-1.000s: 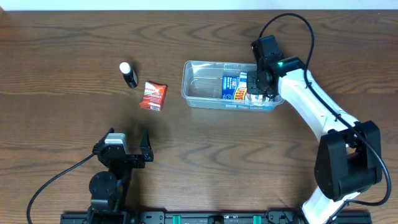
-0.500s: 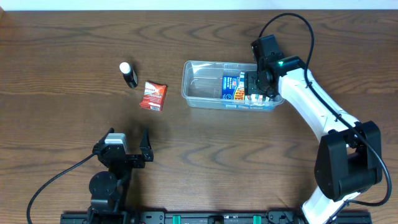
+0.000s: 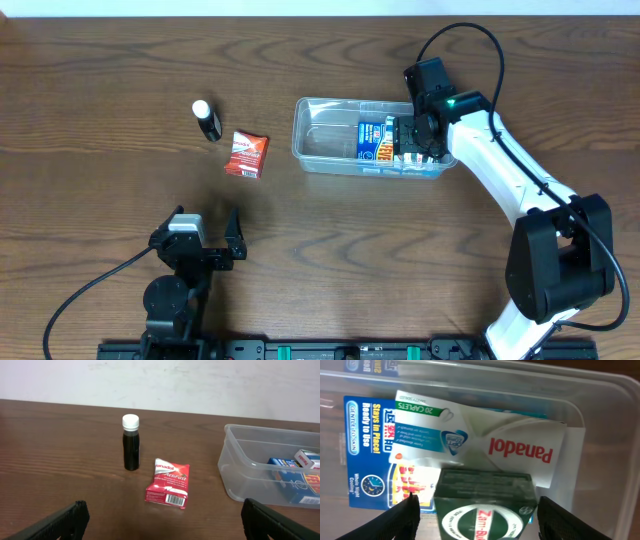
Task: Pack container
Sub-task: 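Lower the green tin into the container beside the white box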
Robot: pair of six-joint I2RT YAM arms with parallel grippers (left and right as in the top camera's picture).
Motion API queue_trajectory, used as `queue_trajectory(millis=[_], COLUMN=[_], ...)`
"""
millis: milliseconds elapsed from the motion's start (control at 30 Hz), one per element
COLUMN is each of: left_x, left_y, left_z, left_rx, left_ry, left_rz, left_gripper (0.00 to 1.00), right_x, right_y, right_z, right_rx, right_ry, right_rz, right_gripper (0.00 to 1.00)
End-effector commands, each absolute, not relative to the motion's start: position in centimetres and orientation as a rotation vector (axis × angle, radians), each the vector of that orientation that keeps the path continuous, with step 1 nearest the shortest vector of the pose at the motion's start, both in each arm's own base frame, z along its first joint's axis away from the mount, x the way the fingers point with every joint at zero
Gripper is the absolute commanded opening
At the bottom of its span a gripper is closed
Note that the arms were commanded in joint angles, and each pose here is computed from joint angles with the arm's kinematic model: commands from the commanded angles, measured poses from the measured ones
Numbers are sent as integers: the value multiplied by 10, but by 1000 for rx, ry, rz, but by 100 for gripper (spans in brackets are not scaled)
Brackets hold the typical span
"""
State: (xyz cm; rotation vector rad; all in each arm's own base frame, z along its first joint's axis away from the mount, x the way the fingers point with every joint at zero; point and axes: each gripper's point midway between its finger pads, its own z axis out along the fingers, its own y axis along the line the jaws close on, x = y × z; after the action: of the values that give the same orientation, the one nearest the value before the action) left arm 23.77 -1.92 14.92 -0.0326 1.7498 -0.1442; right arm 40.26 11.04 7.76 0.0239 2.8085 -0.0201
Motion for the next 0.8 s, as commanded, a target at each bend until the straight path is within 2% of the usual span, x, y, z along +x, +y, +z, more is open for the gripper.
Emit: queue_trajectory(millis=[0,200,400,567,767], left_x=[238,238,238,238,238], left_y=[-21,-21,-21,-21,-21], left_z=[135,135,135,135,135], left_rx=[-15,-15,-15,-15,-15], left_ry=[1781,1781,1781,1781,1781], left_rz=[-141,-141,-140,-140,-141], left_gripper=[98,98,98,98,98], right_x=[401,400,400,404,409], right_y=[100,99,99,101,106], right_z=[59,53,53,55,69], right_rx=[59,57,57,35,-128], right_ry=[2843,2858,2858,2841,2820], right_rz=[-89,-99,-98,-91,-79], right_gripper=[73,73,62,57,53])
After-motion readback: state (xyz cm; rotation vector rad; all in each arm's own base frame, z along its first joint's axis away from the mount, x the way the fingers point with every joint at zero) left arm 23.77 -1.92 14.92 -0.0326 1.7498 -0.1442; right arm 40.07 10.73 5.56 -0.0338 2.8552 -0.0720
